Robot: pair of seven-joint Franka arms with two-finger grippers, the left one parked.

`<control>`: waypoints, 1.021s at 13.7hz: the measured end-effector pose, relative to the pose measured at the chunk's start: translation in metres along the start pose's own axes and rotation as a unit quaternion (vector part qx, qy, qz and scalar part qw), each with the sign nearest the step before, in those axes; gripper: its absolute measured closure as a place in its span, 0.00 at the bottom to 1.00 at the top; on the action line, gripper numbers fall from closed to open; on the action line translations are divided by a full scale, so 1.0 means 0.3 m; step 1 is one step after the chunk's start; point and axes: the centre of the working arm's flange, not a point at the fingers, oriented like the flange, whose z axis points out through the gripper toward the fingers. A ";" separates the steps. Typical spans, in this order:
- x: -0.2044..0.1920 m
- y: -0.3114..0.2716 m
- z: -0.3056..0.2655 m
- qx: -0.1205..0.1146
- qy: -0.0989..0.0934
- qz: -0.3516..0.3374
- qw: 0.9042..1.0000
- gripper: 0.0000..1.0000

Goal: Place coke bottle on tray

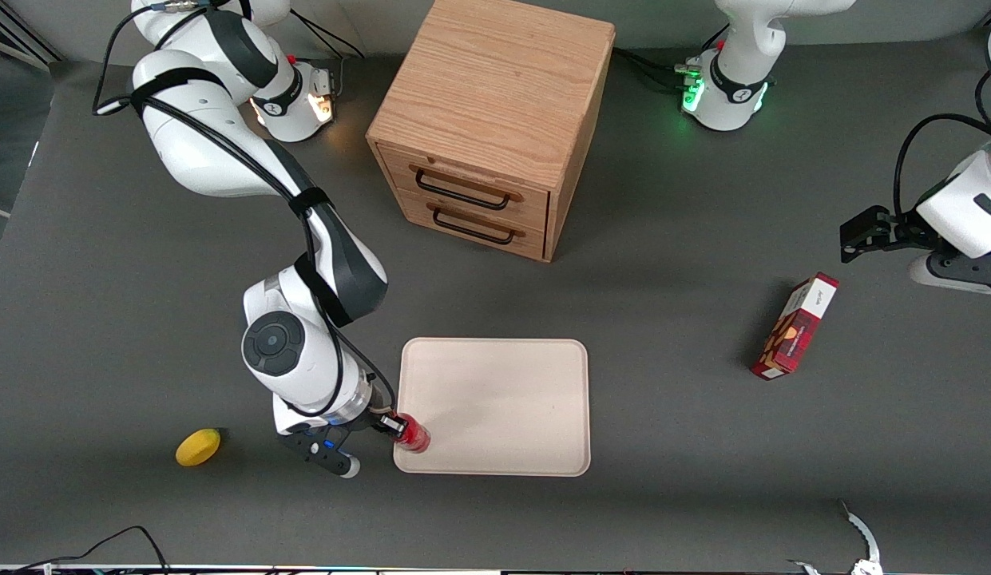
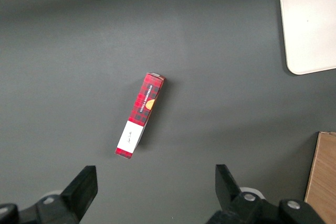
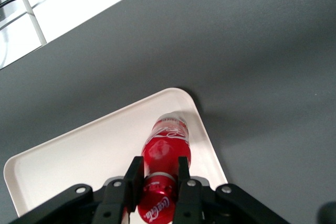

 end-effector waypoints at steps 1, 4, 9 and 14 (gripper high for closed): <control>-0.003 -0.002 0.002 0.000 0.000 -0.001 1.000 0.69; -0.005 -0.005 0.004 -0.011 0.016 -0.013 1.000 0.45; -0.023 -0.032 -0.052 -0.008 0.017 -0.023 1.000 0.00; -0.089 -0.007 -0.567 -0.048 -0.015 -0.051 0.997 0.00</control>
